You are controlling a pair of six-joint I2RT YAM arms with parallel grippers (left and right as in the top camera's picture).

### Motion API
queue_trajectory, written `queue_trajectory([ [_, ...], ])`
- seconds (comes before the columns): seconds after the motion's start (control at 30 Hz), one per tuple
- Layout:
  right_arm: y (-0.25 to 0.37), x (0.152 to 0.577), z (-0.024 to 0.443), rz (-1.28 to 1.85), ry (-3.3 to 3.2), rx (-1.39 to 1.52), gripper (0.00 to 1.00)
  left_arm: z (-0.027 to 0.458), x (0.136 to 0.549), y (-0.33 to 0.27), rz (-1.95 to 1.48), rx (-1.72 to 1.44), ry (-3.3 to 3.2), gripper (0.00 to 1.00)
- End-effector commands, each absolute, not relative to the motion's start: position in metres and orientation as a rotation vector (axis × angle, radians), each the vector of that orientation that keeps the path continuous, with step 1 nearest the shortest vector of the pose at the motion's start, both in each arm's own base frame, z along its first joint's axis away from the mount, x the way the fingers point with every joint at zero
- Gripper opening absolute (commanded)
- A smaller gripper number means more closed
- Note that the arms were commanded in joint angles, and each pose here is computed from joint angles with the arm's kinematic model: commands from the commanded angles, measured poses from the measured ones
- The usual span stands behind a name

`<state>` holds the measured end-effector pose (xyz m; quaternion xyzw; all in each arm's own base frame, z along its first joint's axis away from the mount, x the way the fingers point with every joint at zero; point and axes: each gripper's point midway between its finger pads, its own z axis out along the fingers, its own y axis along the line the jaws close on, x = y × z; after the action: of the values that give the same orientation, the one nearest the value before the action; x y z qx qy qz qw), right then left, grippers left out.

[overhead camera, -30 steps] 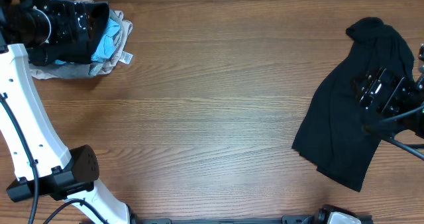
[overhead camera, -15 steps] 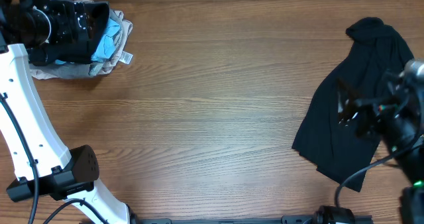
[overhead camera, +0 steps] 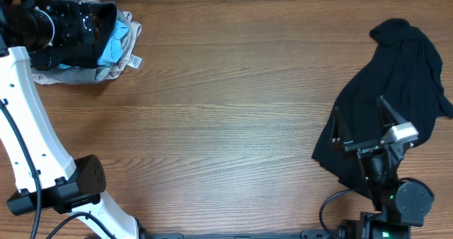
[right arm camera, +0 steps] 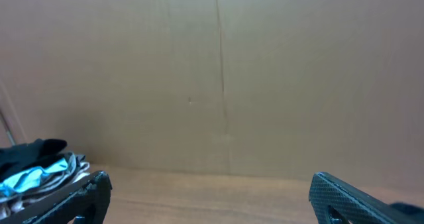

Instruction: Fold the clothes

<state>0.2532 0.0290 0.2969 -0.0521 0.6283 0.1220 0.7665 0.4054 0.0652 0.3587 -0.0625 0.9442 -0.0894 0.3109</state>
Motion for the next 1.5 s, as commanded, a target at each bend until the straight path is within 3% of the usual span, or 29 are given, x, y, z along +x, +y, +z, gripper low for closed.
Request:
queue_trajectory([
  [0.0,0.025,0.251,0.277,0.266,1.365,-0.074,1.0,0.362,0.403,0.064,-0.237,-0.169,2.484,1.0],
  [0.6,-0.007,0.246,0.206,0.136,1.445,0.111,1.0,0.362,0.403,0.064,-0.236,-0.168,2.485,1.0],
  [0.73,-0.002,0.246,0.172,0.169,1.581,0.11,1.0,0.362,0.403,0.064,-0.237,-0.169,2.484,1.0],
  [1.47,-0.002,0.246,0.172,0.167,1.582,0.111,1.0,0.362,0.403,0.064,-0.237,-0.168,2.484,1.0],
])
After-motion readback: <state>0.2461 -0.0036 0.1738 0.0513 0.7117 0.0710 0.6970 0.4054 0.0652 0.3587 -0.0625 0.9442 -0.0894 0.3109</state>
